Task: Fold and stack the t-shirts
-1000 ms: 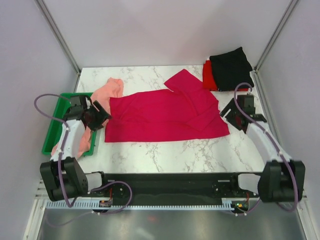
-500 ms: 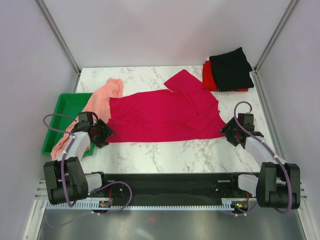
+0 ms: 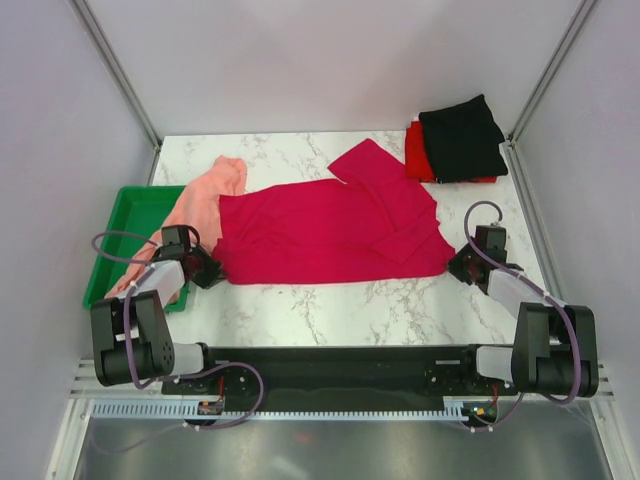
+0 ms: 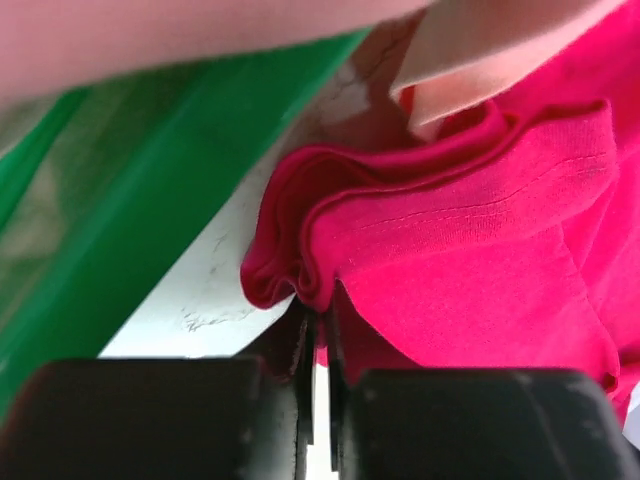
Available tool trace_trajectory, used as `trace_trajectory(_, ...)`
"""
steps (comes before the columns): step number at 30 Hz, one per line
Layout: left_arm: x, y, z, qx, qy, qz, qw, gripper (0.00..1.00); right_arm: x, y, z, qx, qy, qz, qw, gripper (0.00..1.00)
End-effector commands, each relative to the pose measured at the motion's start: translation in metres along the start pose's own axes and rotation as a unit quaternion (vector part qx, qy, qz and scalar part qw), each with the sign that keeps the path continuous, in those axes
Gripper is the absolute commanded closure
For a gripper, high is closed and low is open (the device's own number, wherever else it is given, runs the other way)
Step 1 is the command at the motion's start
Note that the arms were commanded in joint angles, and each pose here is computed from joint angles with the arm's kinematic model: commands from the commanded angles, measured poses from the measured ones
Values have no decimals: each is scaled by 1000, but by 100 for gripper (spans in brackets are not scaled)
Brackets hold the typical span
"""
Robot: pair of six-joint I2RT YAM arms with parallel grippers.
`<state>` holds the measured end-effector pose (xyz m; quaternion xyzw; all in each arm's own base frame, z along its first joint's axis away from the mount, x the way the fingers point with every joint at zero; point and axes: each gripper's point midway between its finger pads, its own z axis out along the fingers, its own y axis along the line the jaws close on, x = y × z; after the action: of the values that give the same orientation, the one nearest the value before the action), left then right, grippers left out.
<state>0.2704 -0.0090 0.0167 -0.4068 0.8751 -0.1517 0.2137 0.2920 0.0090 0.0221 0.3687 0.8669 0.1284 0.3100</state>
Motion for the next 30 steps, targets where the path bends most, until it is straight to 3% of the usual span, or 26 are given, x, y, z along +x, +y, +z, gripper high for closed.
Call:
trace_trajectory(1,-16,-19,2,27,-20,-2,999,97,-22,19,2,-29,-29,-8,999,88)
trace_trajectory(3,-31,-41,-9,47,-23,0,999,98,-34,36,1,-48,-27,-20,998,100)
trace_trajectory(6,-43,-55,-38,41,-25,4,999,98,-85,79,-33,-80,-77,-40,993,100)
trace_trajectory(8,-69,-73,-72,55,-79,11,995,98,-122,89,-76,-71,-151,-50,985,100)
trace_trajectory(9,-71,-74,-80,64,-83,7,994,98,-124,84,-85,-57,-154,-55,985,100)
trace_trajectory(12,-58,-66,-87,72,-79,8,994,98,-111,61,-88,-26,-129,-56,990,100)
trace_trajectory(19,12,-21,-54,59,9,-20,998,98,-51,5,-73,26,-73,-43,996,100)
trace_trajectory(24,43,2,-42,42,43,-61,996,98,-35,-27,-71,68,-58,22,996,100)
trace_trajectory(30,55,3,-46,60,50,-81,994,98,-15,-74,-75,119,-41,109,986,100)
